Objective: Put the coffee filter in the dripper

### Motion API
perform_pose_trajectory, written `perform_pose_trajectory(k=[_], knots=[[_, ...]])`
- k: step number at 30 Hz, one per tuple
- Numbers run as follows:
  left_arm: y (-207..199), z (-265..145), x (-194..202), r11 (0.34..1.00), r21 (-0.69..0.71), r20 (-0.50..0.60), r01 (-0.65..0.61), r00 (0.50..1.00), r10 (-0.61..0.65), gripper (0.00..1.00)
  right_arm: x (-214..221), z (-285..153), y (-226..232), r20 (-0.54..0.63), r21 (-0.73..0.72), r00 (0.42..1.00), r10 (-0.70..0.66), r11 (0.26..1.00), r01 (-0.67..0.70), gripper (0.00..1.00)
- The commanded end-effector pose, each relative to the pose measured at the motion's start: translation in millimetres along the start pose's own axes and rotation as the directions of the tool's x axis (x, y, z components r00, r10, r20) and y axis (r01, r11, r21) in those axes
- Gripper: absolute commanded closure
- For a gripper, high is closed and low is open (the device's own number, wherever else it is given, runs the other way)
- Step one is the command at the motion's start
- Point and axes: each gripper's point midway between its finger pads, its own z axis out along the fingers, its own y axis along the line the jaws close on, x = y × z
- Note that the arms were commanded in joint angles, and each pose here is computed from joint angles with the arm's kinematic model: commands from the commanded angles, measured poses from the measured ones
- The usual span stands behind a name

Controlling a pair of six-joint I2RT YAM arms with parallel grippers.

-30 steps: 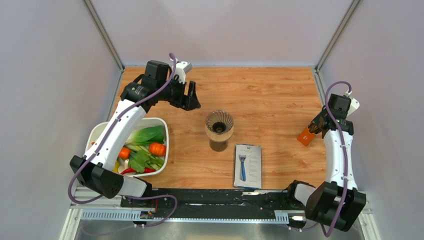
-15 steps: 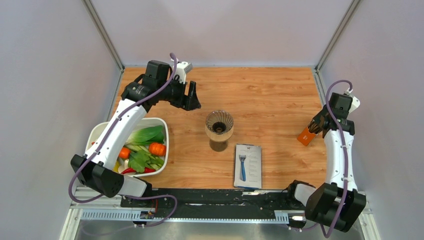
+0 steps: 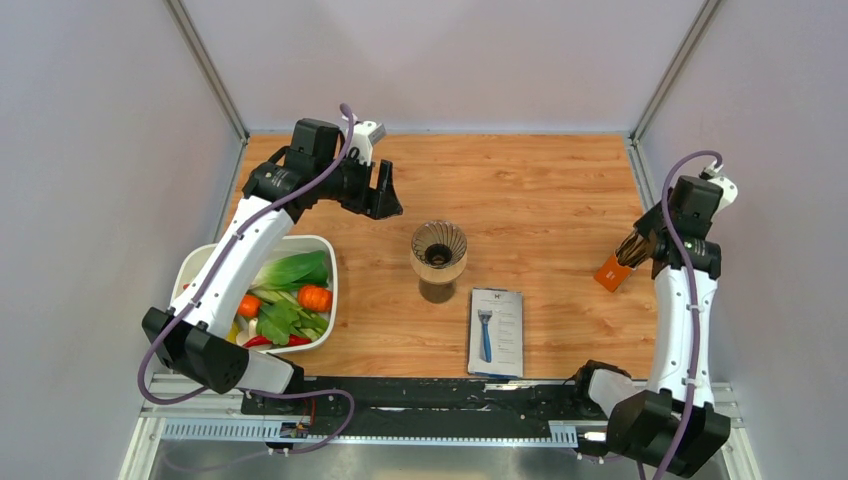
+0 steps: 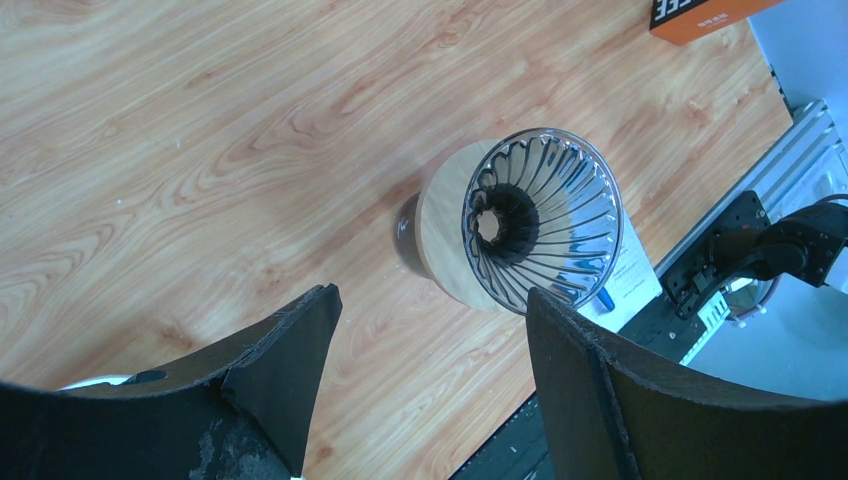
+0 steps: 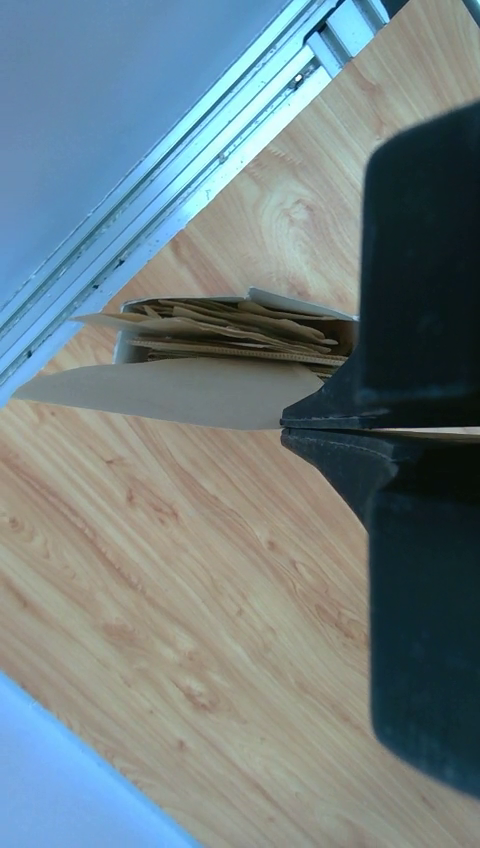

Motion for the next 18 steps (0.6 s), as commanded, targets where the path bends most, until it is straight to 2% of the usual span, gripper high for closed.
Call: perform_pose_trajectory(k=[1,6,12,16,18], knots=[[-8,-8,-18,1.000,0.020,0.049,-0.014,0.999,0.013,0.21,-36,-27,20,0.100,-0.098,0.995,0.009,0.995,0.001,1.00],[-10,-10,-23,0.999,0.026,0.066,-0.036,0.997,0.035,0.21,-54,-50,35,0.150,-0.177,0.989,-0.003,0.984,0.030,1.00],[-10,-18,-33,0.998,0.002,0.112,-0.069,0.991,0.068,0.21,-69,-84,60,0.220,-0.324,0.972,-0.080,0.934,0.151,1.00],[-16,-25,-44,0.994,0.012,0.155,-0.109,0.982,0.106,0.21,-72,-116,89,0.294,-0.478,0.943,-0.158,0.830,0.288,1.00],[-22,-31,-51,0.989,0.024,0.182,-0.149,0.973,0.142,0.21,-70,-137,105,0.331,-0.566,0.924,-0.190,0.744,0.355,1.00]])
